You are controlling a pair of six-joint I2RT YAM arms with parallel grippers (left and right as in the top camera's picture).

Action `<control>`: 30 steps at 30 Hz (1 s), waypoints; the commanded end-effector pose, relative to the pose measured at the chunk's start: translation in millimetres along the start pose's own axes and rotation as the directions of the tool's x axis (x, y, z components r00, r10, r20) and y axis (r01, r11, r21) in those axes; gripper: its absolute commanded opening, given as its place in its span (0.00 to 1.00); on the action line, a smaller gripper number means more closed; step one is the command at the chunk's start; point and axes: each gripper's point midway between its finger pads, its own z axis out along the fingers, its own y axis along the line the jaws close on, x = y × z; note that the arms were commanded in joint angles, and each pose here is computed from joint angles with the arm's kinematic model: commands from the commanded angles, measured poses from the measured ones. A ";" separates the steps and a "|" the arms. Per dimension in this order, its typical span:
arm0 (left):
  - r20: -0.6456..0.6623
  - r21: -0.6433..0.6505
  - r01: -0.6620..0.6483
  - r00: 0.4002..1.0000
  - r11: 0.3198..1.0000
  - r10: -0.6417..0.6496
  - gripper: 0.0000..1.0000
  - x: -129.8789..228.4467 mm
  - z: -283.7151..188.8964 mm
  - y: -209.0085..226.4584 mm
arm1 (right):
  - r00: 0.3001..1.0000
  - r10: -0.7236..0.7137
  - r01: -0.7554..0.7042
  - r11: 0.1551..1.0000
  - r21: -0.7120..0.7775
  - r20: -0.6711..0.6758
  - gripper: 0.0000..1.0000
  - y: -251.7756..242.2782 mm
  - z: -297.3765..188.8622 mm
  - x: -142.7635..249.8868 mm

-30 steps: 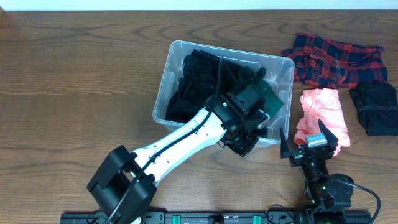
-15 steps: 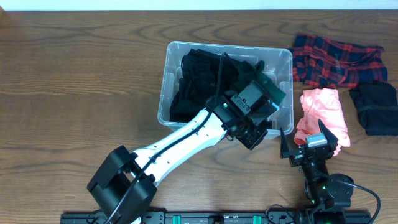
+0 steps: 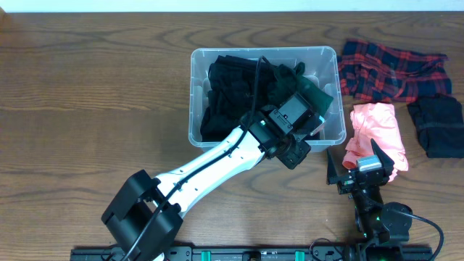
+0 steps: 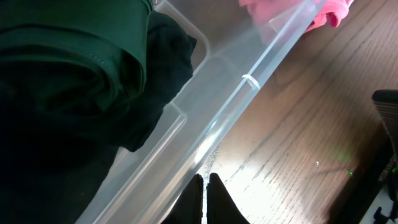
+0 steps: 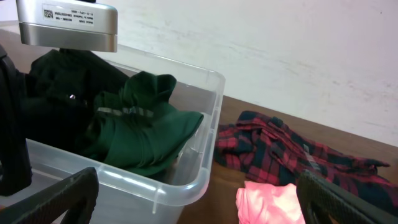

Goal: Pack container

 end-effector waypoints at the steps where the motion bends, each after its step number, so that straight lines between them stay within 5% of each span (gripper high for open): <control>1: 0.088 -0.052 -0.023 0.996 0.998 0.027 0.06 -20.9 -28.9 11.3 | 1.000 -0.011 0.011 1.000 0.000 0.002 0.99 -0.4 -0.3 0.2; 6: 0.174 -0.081 0.014 0.985 0.997 0.000 0.06 -27.4 -82.5 24.3 | 1.000 -0.011 0.011 1.000 0.000 0.002 0.99 -0.4 -0.3 0.2; 12: 0.309 -0.311 0.198 0.946 0.930 -0.098 0.11 -16.4 -169.7 102.1 | 1.000 -0.011 0.011 1.000 0.000 0.002 0.99 -0.4 -0.3 0.2; 14: 0.349 -0.404 0.286 0.926 0.869 -0.142 0.46 -3.5 -199.4 136.1 | 1.000 -0.011 0.011 1.000 0.000 0.002 0.99 -0.4 -0.3 0.2; 15: 0.363 -0.445 0.324 0.918 0.835 -0.163 0.81 4.3 -211.7 151.2 | 1.000 -0.011 0.011 1.000 0.000 0.002 0.99 -0.4 -0.3 0.2; 16: 0.375 -0.485 0.361 0.909 0.797 -0.184 0.98 12.6 -223.4 165.9 | 1.000 -0.011 0.011 1.000 0.000 0.002 0.99 -0.4 -0.3 0.2; 22: 0.407 -0.653 0.519 0.855 0.551 -0.323 0.98 71.6 -274.4 237.9 | 1.000 -0.011 0.011 1.000 0.000 0.002 0.99 -0.4 -0.3 0.2; 30: 0.440 -0.662 0.584 0.810 0.470 -0.387 0.98 95.8 -291.1 263.0 | 1.000 -0.011 0.011 1.000 -0.001 0.004 0.99 -0.3 -0.3 -0.3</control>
